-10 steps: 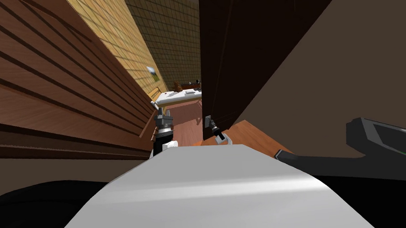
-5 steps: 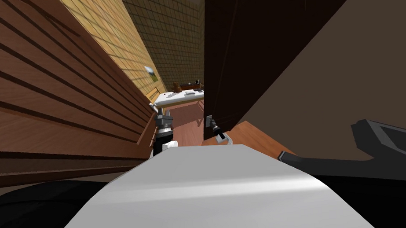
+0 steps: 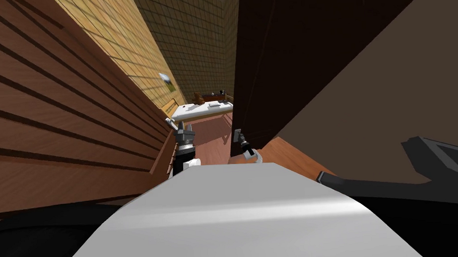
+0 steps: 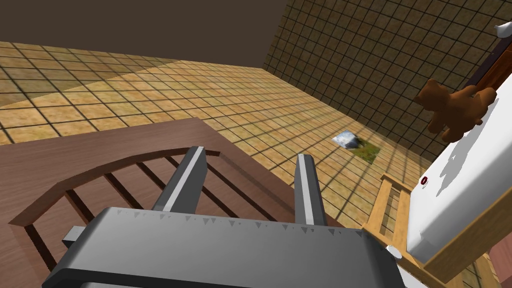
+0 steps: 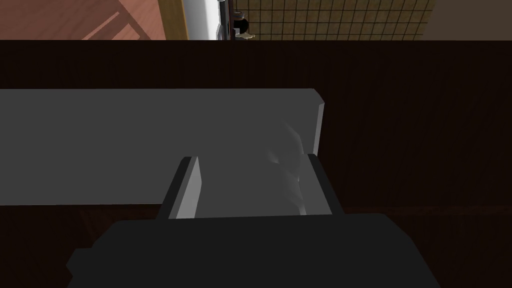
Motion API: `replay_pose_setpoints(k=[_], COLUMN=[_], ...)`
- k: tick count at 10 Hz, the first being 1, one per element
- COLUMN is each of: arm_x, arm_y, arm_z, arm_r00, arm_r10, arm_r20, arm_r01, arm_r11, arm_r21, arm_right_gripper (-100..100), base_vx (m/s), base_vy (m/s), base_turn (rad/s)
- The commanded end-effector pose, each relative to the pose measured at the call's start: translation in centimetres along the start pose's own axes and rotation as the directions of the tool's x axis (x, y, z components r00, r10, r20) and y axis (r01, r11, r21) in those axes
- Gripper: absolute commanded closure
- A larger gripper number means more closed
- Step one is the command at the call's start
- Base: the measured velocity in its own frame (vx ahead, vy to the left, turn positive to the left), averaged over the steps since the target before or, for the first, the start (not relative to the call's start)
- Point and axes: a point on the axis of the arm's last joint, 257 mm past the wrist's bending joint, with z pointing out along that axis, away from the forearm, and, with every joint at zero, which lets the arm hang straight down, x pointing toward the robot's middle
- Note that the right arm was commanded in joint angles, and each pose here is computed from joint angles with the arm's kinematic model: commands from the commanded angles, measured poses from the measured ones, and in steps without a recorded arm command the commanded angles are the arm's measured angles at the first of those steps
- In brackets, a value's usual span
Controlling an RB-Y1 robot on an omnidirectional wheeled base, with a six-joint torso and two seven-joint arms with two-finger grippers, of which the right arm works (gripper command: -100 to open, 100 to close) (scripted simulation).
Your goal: Push the door open
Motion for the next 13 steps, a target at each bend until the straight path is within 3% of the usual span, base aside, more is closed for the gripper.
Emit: replay_pose_setpoints(k=[1, 13], arm_x=[-1.7, -7.3], arm_y=[0.6, 0.5], arm_z=[0.28, 0.98], arm_r00=[1.000, 0.988], arm_r10=[-0.009, -0.011], arm_r20=[0.026, 0.151], arm_r01=[0.010, 0.012], arm_r11=[1.000, 1.000], arm_r21=[-0.011, -0.006], arm_right_gripper=[100, 100], base_vx=[0.106, 0.093], base_vy=[0.083, 0.088], base_turn=[-0.027, -0.052])
